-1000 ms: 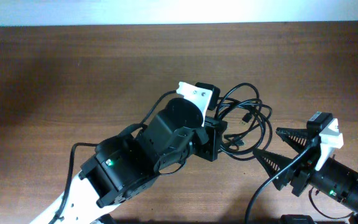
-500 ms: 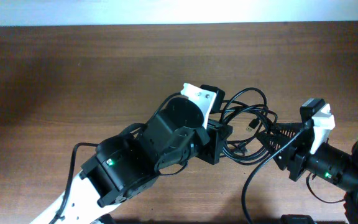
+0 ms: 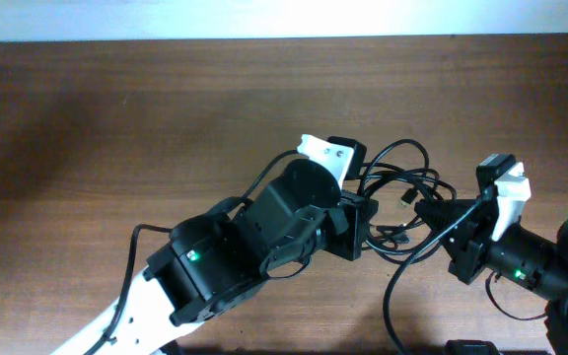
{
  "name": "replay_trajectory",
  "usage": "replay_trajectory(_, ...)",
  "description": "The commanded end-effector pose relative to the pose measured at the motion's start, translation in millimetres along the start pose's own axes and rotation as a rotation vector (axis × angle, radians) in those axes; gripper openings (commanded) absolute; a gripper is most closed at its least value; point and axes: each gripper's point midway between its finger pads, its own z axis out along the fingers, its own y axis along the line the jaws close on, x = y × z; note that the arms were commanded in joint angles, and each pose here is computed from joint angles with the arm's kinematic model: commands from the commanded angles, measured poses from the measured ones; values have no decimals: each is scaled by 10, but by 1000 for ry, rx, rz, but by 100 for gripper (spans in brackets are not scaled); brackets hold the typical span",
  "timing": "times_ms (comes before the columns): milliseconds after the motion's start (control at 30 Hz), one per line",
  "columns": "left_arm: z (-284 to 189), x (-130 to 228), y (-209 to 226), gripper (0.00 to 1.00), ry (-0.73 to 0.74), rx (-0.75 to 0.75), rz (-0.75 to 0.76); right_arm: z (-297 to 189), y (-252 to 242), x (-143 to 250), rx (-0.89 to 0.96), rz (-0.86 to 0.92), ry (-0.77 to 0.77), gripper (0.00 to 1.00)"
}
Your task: Untangle cables
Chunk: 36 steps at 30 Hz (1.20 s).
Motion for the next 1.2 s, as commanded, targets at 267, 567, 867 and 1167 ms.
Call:
replay_trajectory(267,-103,-352,512,0,-194,-172,-499,-20,-97,-10,65,158,-9,4)
replay_trajectory(567,-195,-368,935,0,-213,-293,-618,-270,-171,-286,199,259,-199,4)
replay_trajectory(867,-199,-404,929,0,-194,-299,-438,-351,-141,-235,223,261,-212,17)
replay_trajectory(1167,-691,-700,390,0,-295,-116,194,-351,-162,-218,240,208,-200,71)
